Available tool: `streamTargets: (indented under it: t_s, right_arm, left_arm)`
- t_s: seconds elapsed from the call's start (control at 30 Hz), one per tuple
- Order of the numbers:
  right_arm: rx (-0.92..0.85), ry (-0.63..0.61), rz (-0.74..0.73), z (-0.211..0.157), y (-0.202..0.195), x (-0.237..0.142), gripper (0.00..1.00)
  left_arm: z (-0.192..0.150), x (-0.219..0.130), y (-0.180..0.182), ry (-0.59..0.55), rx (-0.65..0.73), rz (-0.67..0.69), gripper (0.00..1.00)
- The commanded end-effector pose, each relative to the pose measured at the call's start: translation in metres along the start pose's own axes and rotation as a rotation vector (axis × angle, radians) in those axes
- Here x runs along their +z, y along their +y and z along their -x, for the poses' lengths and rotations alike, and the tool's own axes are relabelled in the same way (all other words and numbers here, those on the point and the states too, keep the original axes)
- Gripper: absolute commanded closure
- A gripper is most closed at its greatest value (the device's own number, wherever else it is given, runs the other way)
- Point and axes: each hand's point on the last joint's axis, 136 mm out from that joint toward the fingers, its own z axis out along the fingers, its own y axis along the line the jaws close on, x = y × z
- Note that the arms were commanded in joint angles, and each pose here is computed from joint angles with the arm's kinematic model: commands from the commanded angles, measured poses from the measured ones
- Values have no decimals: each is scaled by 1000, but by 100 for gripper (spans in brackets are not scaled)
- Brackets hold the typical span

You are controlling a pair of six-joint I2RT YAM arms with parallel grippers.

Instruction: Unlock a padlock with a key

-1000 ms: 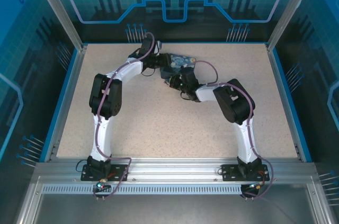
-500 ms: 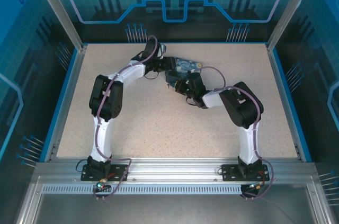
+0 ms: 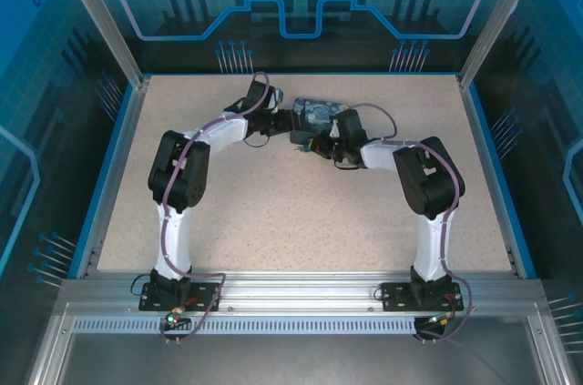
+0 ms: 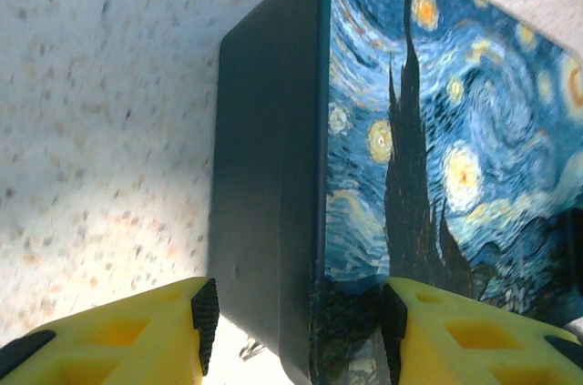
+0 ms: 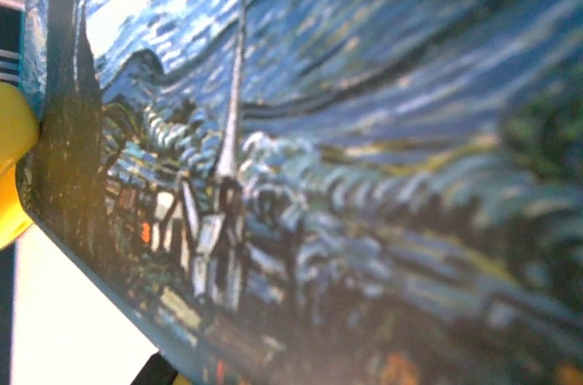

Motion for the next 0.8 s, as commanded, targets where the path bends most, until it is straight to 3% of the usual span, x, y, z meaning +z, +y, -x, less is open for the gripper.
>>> streamTargets:
  t_s: [0.0, 0.17, 0.37, 0.53, 0.77]
  right_arm:
    - [-16, 232, -54, -37, -10, -16, 100]
    - [-156, 368, -59, -51, -5, -31, 100]
    - [-186, 425, -33, -54, -10, -43, 100]
    - [-145, 418, -31, -56, -17, -37, 100]
    - [14, 334, 38, -53, -21, -27, 100]
  left_arm:
    - [-36, -6, 13, 79, -39, 62, 48]
    - [-40, -27, 12, 30, -51, 69, 46]
    - [-26, -36, 5, -12, 53, 135, 43]
    - [-18, -19, 3, 8, 154, 191, 42]
    - [-28, -1, 13, 77, 192, 250, 43]
